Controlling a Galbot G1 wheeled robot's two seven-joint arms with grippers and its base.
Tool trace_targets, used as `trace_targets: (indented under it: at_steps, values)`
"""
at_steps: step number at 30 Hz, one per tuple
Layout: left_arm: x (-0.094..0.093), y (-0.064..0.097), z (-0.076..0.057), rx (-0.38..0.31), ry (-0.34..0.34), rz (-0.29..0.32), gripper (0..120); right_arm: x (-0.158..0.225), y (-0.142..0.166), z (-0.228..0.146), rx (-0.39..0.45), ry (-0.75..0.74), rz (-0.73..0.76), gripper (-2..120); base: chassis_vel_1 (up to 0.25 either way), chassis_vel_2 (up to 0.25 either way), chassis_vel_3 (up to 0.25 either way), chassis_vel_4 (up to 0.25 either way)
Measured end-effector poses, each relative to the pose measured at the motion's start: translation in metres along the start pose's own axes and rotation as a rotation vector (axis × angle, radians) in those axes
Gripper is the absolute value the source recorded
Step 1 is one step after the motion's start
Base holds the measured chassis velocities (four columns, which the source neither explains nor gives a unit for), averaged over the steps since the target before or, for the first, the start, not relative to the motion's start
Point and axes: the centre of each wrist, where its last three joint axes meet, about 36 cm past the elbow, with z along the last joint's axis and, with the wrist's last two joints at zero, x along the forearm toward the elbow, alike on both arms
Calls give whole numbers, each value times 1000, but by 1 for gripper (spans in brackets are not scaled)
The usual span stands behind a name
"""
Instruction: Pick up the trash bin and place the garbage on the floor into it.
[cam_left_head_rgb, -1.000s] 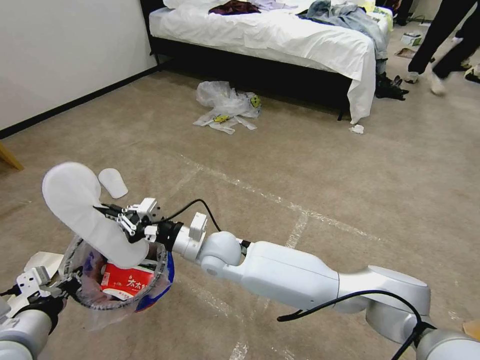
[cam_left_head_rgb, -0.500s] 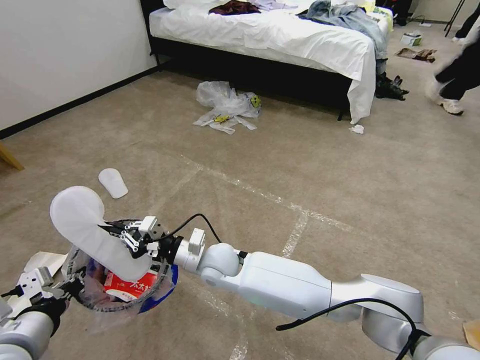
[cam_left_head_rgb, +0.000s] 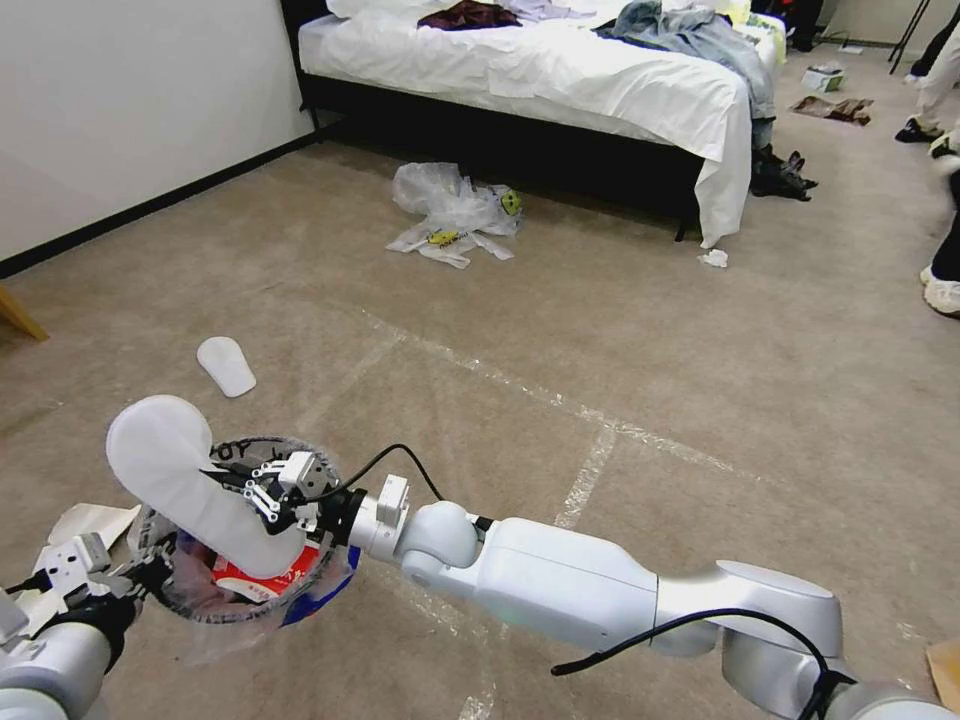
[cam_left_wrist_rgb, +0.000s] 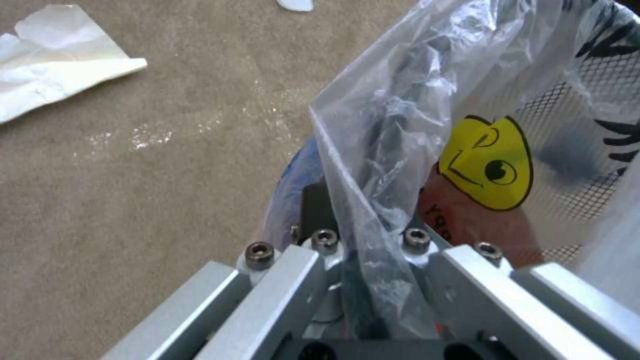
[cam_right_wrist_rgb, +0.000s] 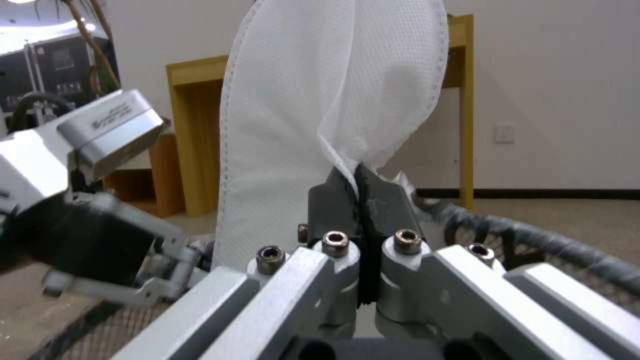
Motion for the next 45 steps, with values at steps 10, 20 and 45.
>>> trace_targets:
  at_steps: [10,20,45]
  values:
    - [0,0,0,3,-2,-4,1,4,5,21,10,3,-11,0,0,0,0,0]
    - [-1,2,1,4,0,-8,1,7,3,36,26,12,-15,0,0,0,0,0]
    - [-1,2,0,5,-3,-8,1,13,2,38,40,33,-15,14,0,0,0,0]
